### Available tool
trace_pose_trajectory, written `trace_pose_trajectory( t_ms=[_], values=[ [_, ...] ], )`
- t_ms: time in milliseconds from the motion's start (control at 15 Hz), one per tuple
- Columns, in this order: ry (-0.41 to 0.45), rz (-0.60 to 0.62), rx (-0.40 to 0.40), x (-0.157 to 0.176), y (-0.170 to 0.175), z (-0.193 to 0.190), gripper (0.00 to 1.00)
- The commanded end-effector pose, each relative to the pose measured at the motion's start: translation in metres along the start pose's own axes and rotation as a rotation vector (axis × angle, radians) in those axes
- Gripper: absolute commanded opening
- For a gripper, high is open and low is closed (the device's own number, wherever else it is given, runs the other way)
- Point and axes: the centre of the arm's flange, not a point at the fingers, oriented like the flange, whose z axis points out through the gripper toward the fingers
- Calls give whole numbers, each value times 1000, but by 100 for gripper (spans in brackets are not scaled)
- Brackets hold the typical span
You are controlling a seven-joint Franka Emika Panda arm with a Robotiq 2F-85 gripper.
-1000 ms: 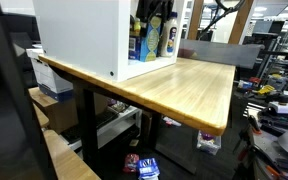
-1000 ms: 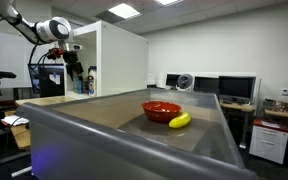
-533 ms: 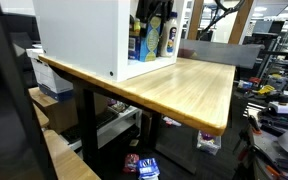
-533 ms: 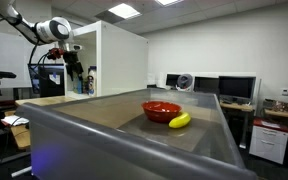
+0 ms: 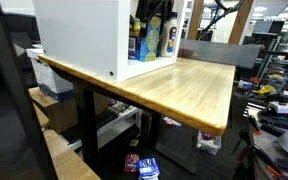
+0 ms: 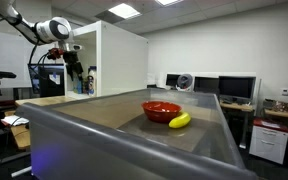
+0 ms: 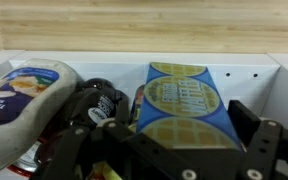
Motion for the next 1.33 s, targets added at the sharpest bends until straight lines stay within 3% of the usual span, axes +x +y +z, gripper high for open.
trace_pose_trajectory(
  t_ms=[0, 400, 1267],
  values=[
    [23, 31, -28, 0, 7, 0, 100],
    [45, 28, -49, -2, 9, -6, 100],
    [42, 17, -16, -1, 13, -8, 100]
  ],
)
